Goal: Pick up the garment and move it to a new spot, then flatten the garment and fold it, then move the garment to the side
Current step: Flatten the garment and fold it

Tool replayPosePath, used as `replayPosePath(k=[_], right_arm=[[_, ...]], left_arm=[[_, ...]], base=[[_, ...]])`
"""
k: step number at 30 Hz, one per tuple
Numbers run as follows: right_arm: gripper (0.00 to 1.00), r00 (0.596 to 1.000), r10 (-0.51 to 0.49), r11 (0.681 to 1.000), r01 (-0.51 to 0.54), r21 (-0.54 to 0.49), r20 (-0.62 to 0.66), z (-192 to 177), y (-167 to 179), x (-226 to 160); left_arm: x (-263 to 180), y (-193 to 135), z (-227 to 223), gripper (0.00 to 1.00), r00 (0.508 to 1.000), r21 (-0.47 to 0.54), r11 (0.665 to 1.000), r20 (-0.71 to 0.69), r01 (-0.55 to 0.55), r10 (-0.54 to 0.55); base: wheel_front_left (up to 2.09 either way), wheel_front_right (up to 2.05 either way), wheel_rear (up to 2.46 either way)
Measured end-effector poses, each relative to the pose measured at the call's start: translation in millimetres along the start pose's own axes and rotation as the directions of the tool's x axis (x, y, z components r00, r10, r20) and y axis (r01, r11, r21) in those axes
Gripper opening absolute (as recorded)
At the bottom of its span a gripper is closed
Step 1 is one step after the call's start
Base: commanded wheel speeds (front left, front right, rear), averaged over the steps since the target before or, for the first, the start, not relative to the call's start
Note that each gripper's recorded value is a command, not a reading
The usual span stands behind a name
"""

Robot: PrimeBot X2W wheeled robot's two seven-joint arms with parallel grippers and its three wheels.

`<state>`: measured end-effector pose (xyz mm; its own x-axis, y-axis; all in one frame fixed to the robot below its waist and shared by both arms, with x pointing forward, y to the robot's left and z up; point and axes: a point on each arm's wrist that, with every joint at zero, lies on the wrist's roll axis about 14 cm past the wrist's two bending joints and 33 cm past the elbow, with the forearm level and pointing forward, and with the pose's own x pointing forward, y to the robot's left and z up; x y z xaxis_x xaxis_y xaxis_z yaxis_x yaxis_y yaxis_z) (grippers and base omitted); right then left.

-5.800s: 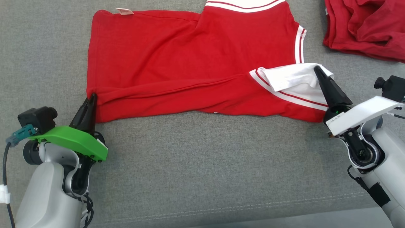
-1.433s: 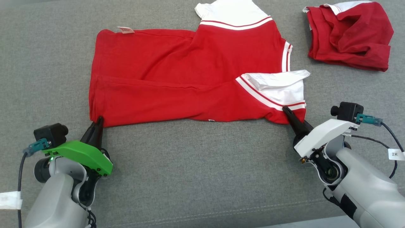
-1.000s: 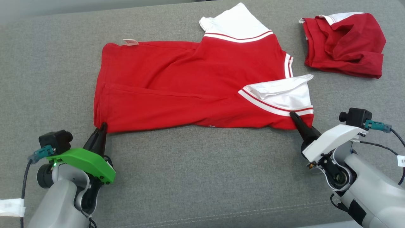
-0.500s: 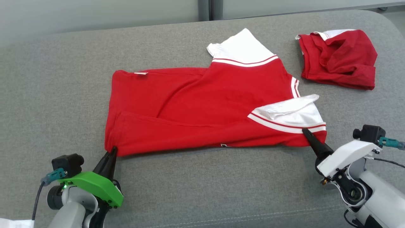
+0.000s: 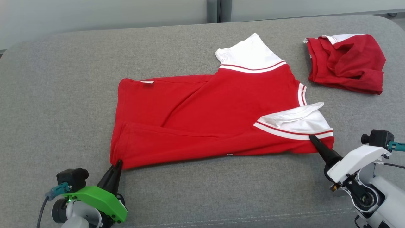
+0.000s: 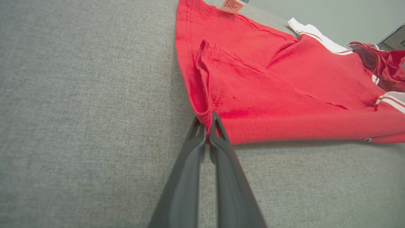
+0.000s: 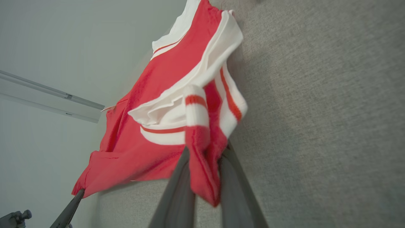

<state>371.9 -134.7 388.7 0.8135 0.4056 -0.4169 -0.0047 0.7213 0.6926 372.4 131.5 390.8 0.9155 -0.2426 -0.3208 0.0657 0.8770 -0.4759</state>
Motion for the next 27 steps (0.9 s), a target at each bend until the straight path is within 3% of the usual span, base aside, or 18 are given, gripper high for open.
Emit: replayPosePath(k=[17, 18, 21, 22, 23, 24, 25, 27], right_arm=[[0.0, 0.999, -0.02, 1.0, 0.02, 0.011, -0.03, -8.1, -11.1, -10.7], [0.05, 0.999, -0.021, 1.0, 0.022, 0.01, -0.031, -7.9, -11.8, -11.2], [0.41, 0.999, -0.024, 1.0, 0.025, 0.008, -0.031, -8.0, -12.9, -11.9], [0.98, 0.999, -0.027, 1.0, 0.027, 0.008, -0.031, -7.7, -13.8, -12.3], [1.0, 0.999, -0.03, 1.0, 0.03, 0.006, -0.03, -7.4, -15.0, -12.9], [1.0, 0.999, -0.031, 0.999, 0.031, 0.005, -0.03, -7.0, -15.5, -13.2], [1.0, 0.999, -0.032, 0.999, 0.032, 0.005, -0.029, -6.8, -15.8, -13.5], [1.0, 0.999, -0.033, 0.999, 0.033, 0.005, -0.026, -6.2, -16.1, -14.0]], left_arm=[[-11.2, -0.9, -6.1, 0.0, 1.0, -0.009, 1.0, -0.01, 0.003, -0.003], [-11.2, -0.4, -6.7, 0.0, 1.0, -0.007, 1.0, -0.015, -0.001, 0.001], [-12.5, 0.7, -9.0, 0.0, 1.0, -0.004, 1.0, -0.024, -0.006, 0.006], [-13.7, 1.6, -10.2, 0.25, 1.0, -0.004, 1.0, -0.027, -0.009, 0.009], [-14.4, 2.9, -11.5, 0.49, 0.999, -0.002, 1.0, -0.034, -0.016, 0.016], [-14.7, 3.3, -12.3, 0.87, 0.999, -0.001, 1.0, -0.039, -0.017, 0.017], [-14.7, 3.2, -12.0, 1.0, 0.999, 0.0, 1.0, -0.038, -0.017, 0.017], [-14.2, 2.0, -10.0, 1.0, 0.999, 0.001, 1.0, -0.032, -0.014, 0.014]], base=[[0.0, 0.0, 0.0], [0.0, 0.0, 0.0], [0.0, 0.0, 0.0], [0.0, 0.0, 0.0], [0.0, 0.0, 0.0], [0.0, 0.0, 0.0], [0.0, 0.0, 0.0], [0.0, 0.0, 0.0]])
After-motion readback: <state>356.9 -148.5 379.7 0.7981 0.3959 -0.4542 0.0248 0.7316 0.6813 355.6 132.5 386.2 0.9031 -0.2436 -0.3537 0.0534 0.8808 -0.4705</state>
